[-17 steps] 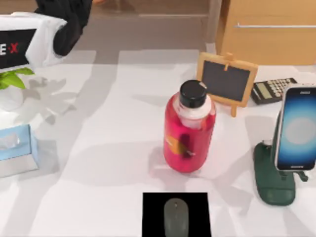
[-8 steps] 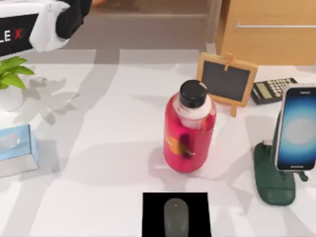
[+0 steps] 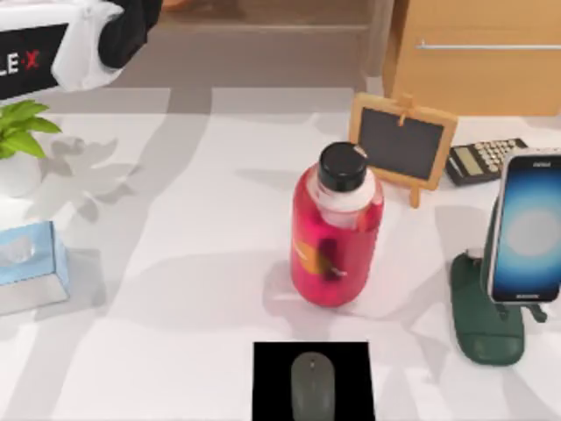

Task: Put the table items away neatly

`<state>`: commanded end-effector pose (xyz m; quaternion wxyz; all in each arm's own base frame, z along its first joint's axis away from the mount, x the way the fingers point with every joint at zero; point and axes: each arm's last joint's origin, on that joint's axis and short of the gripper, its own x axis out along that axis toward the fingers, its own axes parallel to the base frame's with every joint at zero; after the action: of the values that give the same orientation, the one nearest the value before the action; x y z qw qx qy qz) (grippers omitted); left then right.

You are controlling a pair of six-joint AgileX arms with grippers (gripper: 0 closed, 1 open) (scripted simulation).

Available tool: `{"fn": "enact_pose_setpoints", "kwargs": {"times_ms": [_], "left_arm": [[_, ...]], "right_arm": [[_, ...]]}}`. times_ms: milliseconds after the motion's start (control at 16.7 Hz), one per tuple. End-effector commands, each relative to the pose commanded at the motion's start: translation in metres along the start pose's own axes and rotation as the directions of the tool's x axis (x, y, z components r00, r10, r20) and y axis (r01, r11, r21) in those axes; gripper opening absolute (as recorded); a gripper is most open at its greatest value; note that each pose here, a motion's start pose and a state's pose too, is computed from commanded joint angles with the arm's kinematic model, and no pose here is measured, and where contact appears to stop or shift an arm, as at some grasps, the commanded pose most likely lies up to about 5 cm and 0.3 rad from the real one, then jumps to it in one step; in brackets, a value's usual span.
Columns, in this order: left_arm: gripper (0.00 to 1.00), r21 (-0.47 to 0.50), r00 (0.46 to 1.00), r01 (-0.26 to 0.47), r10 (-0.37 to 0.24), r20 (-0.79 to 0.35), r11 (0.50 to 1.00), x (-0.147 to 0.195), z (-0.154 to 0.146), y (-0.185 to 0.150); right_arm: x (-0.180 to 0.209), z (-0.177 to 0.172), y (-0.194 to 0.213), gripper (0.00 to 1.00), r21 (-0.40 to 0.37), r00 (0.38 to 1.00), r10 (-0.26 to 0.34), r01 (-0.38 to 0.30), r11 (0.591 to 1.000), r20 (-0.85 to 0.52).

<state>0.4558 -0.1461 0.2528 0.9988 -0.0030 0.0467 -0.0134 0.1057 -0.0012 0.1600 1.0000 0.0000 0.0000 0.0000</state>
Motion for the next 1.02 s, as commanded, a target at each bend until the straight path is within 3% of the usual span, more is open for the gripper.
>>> {"fn": "enact_pose_setpoints", "kwargs": {"times_ms": [240,1020], "left_arm": [[0.00,-0.001,1.000,-0.001,0.001,-0.002,1.000,0.0006,-0.0008,0.0005],[0.98,-0.001,1.000,-0.001,0.001,-0.002,1.000,0.0006,-0.0008,0.0005]], "right_arm": [[0.0000,0.0000,0.0000,1.00,0.000,1.000,0.000,0.000,1.000,0.000],[0.0000,0.0000,0.0000,1.00,0.000,1.000,0.000,0.000,1.000,0.000]]}}
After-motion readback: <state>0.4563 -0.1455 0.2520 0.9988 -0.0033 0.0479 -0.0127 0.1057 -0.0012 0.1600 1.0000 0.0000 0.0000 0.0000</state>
